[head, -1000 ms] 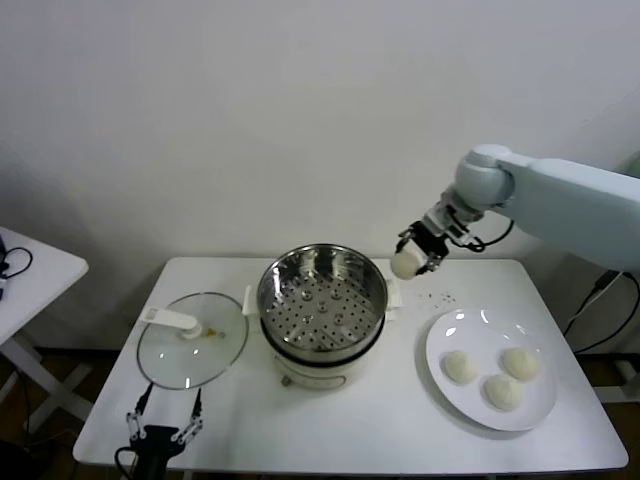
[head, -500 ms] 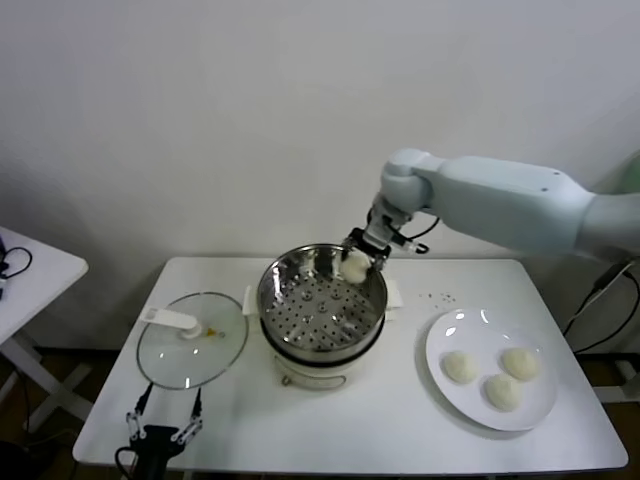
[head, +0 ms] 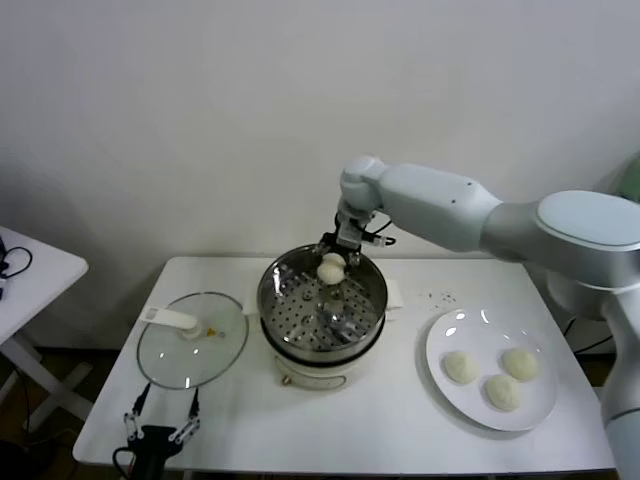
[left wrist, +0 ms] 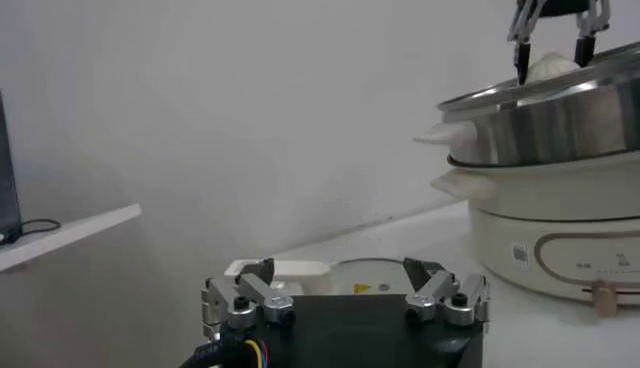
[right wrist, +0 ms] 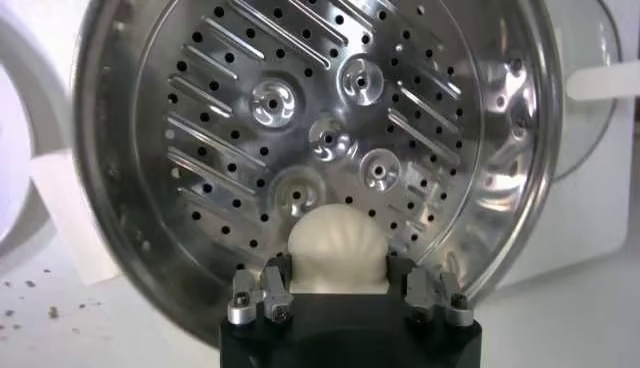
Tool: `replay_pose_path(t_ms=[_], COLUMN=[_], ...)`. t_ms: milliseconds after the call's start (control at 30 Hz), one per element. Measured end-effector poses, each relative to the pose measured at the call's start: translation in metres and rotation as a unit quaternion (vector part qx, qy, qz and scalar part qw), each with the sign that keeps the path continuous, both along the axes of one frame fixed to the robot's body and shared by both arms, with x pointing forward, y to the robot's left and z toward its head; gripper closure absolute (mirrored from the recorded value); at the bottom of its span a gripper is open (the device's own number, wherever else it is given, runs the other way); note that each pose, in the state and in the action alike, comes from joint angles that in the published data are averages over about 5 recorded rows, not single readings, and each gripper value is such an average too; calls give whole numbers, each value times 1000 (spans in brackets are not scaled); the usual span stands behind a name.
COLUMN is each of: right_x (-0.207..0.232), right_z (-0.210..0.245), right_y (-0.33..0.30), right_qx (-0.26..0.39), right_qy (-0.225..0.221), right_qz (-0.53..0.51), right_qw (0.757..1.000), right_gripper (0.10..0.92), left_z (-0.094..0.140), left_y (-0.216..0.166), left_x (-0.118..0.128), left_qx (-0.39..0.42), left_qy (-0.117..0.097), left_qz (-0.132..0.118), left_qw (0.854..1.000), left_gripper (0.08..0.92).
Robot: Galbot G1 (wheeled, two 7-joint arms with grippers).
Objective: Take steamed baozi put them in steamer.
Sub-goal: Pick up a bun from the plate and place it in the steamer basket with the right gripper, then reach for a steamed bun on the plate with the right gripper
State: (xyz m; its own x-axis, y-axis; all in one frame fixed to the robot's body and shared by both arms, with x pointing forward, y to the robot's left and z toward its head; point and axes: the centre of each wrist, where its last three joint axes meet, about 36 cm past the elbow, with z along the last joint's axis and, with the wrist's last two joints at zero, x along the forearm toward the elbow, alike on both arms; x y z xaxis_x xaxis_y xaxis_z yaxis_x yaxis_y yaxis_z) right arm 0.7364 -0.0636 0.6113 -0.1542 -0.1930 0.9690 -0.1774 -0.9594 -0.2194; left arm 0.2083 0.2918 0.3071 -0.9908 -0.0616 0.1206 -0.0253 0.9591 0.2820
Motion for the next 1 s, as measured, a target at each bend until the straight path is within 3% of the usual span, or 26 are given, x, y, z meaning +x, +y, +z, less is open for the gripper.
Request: replay_pose_path(t_ms=[400, 667, 1000], right_x=[13, 17, 22], right_z=[-16, -12, 21], right_y=[16, 17, -7], right_qx=[3, 3, 21], right_qy=[16, 23, 34], right_qz=[20, 32, 14], right_qw=[1000, 999, 999], right_gripper=[343, 208, 200], left_z=[-1, 0, 3], left_y=[1, 1, 1], left_x=[-1, -1, -3], left_qx=[1, 1, 4], left_qy=[-1, -3, -3], left_qz=[1, 1, -1], left_qw=[1000, 1000, 1000], left_gripper=[177, 177, 177])
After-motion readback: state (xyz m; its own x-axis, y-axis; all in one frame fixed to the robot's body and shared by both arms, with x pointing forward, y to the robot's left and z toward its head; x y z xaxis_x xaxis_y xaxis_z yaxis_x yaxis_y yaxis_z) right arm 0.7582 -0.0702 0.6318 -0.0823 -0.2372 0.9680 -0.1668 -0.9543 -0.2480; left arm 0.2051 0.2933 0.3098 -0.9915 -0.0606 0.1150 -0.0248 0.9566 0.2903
